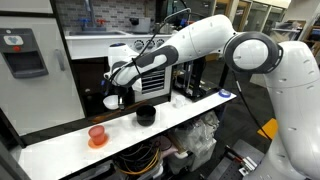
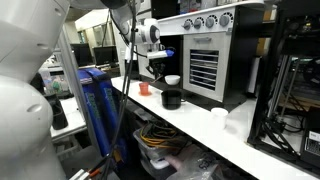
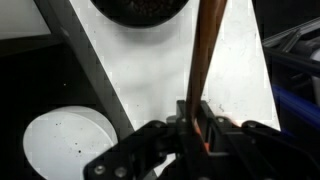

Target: Pour the contents in the white mug into the black mug, use the wooden spoon to stir the contents in the black mug

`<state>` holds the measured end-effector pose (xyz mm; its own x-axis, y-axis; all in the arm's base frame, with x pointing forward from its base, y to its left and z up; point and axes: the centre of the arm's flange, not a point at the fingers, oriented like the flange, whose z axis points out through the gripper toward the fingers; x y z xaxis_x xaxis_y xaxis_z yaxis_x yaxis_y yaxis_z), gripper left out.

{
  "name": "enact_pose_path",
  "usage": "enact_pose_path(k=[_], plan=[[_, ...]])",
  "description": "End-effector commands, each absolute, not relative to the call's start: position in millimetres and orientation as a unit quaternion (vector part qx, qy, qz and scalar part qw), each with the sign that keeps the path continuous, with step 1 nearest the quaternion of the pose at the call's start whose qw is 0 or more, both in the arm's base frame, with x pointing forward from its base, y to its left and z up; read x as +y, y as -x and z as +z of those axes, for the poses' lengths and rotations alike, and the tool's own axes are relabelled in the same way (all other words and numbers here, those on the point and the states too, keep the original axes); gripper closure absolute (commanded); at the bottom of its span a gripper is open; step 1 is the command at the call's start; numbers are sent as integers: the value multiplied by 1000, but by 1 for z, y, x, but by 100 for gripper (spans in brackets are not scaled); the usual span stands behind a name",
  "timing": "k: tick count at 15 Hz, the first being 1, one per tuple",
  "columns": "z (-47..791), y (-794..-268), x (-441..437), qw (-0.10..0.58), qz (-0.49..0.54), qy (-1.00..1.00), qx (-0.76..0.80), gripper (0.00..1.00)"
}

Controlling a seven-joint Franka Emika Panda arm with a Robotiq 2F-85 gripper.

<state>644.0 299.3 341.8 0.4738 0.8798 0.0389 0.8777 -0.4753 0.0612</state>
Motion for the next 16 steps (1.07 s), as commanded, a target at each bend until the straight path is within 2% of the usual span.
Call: enact_pose_path(k=[1, 9, 16], plan=[[359, -645, 286, 12, -3, -838, 545, 96], [384, -643, 272, 57, -73, -795, 600, 96], [412, -642, 271, 142, -120, -742, 644, 96]])
